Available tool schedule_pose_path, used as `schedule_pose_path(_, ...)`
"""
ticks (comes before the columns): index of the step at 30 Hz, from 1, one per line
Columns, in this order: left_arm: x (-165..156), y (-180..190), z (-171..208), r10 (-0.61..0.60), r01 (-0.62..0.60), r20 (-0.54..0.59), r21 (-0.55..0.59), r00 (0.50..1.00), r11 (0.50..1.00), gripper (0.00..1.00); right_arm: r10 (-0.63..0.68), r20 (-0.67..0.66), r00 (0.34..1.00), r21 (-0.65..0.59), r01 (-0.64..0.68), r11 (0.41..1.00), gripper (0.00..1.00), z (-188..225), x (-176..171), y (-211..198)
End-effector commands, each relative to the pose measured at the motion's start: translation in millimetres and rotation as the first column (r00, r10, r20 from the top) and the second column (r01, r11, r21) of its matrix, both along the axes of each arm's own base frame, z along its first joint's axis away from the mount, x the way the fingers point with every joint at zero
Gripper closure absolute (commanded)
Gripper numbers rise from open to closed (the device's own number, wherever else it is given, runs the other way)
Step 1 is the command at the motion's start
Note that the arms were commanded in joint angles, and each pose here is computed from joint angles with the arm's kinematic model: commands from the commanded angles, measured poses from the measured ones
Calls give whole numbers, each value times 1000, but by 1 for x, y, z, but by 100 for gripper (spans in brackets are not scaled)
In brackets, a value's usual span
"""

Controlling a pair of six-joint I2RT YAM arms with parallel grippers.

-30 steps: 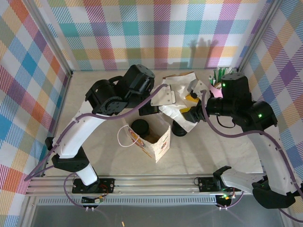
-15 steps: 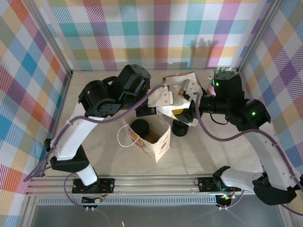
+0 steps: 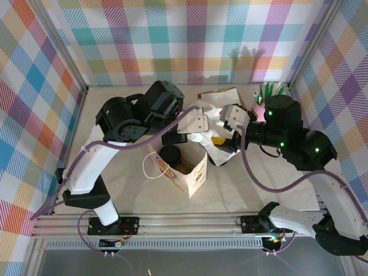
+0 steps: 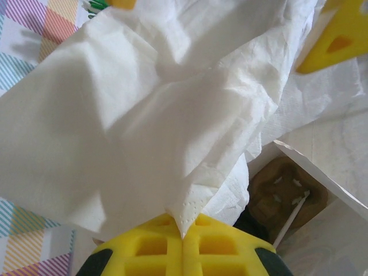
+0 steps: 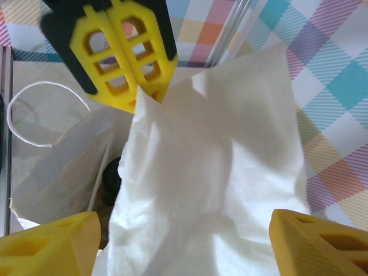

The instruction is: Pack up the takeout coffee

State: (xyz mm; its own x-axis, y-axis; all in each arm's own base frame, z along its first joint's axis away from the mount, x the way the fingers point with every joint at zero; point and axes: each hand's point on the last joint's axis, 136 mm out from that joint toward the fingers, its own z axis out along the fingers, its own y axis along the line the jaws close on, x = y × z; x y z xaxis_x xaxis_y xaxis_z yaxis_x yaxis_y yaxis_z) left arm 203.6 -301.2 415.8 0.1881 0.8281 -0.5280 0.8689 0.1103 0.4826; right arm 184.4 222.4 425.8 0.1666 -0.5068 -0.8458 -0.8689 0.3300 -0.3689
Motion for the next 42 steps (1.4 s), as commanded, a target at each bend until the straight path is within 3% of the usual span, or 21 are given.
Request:
schedule_pose_path(1, -4, 4, -5, 11, -10, -17, 24, 1000, 1000, 100, 39, 31, 999, 15, -40, 999, 23, 6, -4, 8)
schedule_pose_path(11, -3, 4, 0, 27, -27, -2, 3, 1000, 1000, 100, 134, -52, 990, 46, -132, 990, 23, -8, -5, 45)
schedule_pose_path(21, -2, 5, 14, 54, -53, 12, -58, 998, 997, 100, 76, -77, 994, -75, -81, 994, 32, -39, 8, 49)
schedule_pose_path(42, -25, 28, 25, 56, -61, -39, -119, 998, 991, 100, 33, -80, 996, 2, -33, 999, 34, -49, 6, 43)
